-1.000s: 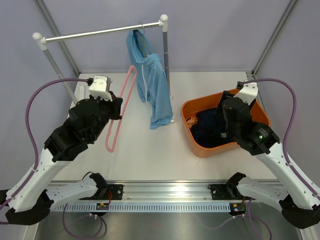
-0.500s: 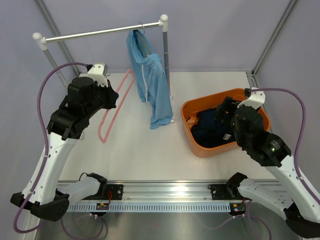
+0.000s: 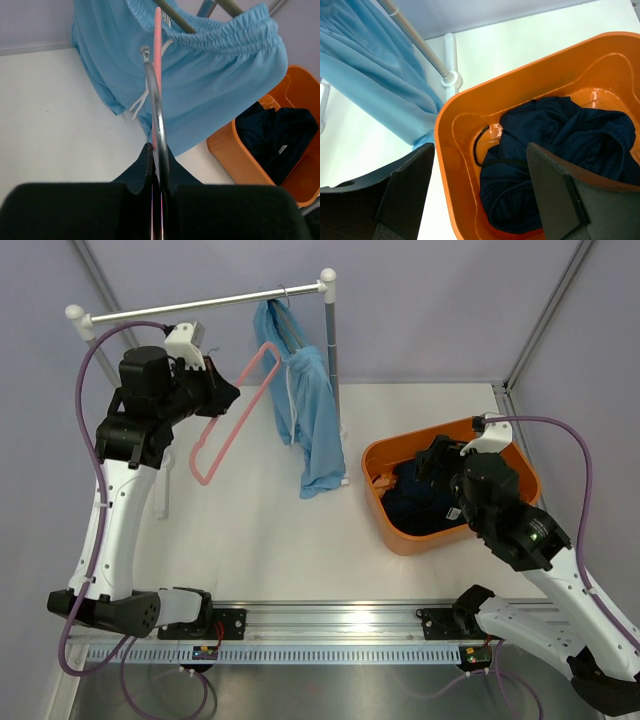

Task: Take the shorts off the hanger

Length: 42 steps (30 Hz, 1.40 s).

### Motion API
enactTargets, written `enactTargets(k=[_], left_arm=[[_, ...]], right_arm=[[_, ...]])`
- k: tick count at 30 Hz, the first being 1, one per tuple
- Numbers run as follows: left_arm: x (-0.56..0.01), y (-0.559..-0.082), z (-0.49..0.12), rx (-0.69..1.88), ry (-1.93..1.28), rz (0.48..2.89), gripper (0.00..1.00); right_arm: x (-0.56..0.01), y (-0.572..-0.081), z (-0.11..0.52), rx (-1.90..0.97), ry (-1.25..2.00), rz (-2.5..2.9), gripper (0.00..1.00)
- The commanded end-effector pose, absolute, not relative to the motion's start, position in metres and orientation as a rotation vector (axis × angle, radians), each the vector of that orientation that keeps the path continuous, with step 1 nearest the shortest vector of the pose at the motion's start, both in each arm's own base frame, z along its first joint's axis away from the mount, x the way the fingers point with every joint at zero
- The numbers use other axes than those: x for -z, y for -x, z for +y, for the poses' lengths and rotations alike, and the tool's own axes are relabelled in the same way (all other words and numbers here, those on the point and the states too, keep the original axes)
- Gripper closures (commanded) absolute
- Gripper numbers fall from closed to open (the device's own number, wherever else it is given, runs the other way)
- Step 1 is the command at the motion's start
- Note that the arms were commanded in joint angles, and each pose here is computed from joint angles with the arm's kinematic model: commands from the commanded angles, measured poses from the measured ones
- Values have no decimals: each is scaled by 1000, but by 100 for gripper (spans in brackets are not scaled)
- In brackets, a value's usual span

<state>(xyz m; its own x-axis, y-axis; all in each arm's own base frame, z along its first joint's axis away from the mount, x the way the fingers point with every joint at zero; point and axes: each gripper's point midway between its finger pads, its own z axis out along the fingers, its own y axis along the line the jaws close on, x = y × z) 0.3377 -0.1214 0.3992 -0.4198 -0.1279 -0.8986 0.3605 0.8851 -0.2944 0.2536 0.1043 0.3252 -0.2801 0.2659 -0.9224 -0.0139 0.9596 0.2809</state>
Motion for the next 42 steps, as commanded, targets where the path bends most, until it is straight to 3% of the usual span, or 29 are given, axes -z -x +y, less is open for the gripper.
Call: enactTargets(k=[1, 21, 42], left_arm=[[-456, -353, -123, 558, -152, 1762, 100], [-476, -414, -69, 254, 136, 1697, 100], [-479, -467, -61, 173, 192, 1661, 100]], right_arm=[[-340, -259, 114, -330, -154, 1787, 17], [-337, -267, 135, -387, -94, 1797, 17], [-333, -275, 143, -379, -66, 1810, 18]])
